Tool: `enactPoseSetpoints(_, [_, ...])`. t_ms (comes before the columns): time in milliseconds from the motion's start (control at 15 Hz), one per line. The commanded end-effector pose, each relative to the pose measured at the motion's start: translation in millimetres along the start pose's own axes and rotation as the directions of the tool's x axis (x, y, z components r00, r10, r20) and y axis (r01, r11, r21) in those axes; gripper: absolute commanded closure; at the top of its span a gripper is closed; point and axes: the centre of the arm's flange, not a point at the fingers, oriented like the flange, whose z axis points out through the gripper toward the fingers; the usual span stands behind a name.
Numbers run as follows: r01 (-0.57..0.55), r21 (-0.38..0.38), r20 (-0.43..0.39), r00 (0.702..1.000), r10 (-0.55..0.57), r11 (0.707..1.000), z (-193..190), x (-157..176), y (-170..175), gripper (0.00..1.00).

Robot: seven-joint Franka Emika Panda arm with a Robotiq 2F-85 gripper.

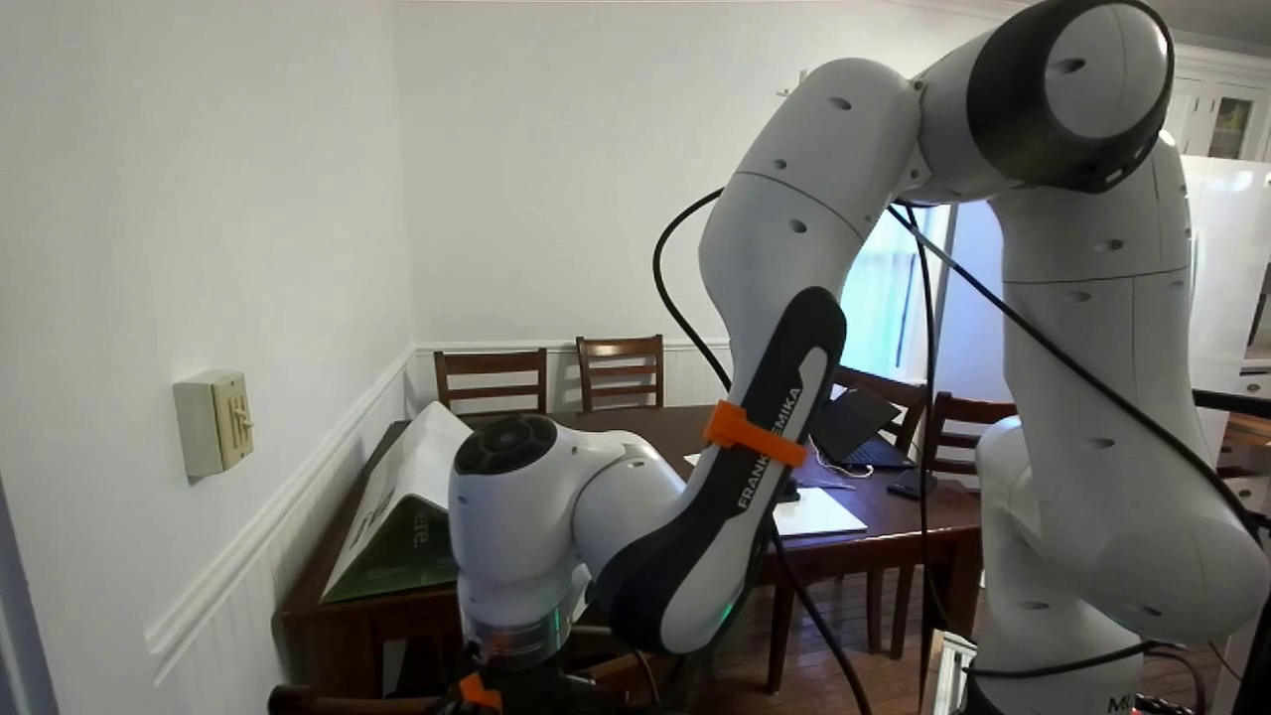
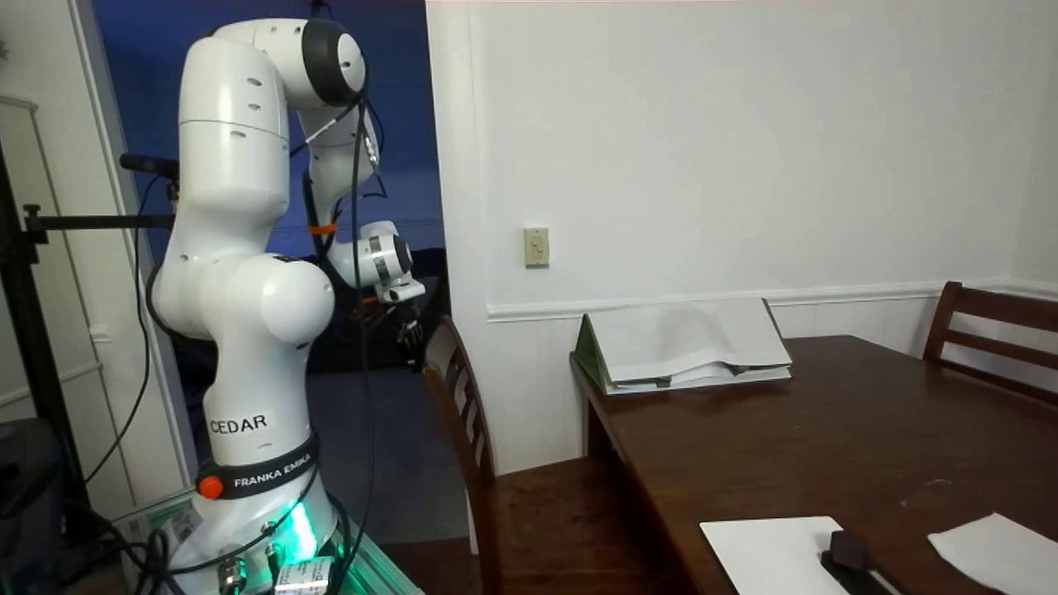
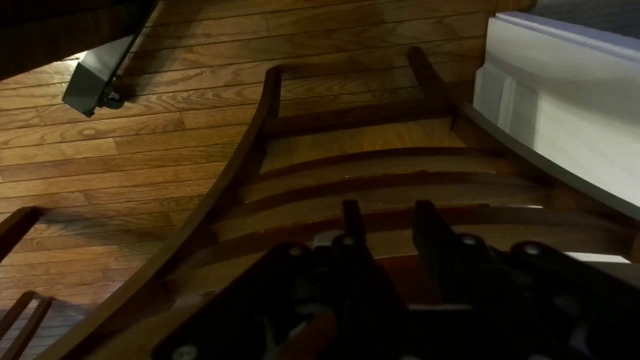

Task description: Push the chair in towards the table

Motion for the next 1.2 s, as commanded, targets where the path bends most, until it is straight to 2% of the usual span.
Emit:
enactPoseSetpoints(0, [0.006, 0.034, -0.036, 0.999, -0.005, 0.999, 15.5, -2.4, -0.7, 0.93])
enactPoseSetpoints(133, [0.010, 0.028, -0.057, 0.998, -0.008, 1.000, 19.4, -0.1, -0.3, 0.98])
enactPoseSetpoints(267, [0.009, 0.018, -0.084, 0.996, -0.007, 1.000, 23.5, 4.5, 1.6, 0.98])
enactPoseSetpoints(467, [0.000, 0.013, -0.118, 0.993, 0.002, 1.000, 28.1, 12.2, 5.1, 0.93])
enactPoseSetpoints(1133, [-0.111, 0.081, -0.224, 0.966, 0.127, 0.991, 33.1, 46.5, 17.2, 0.94])
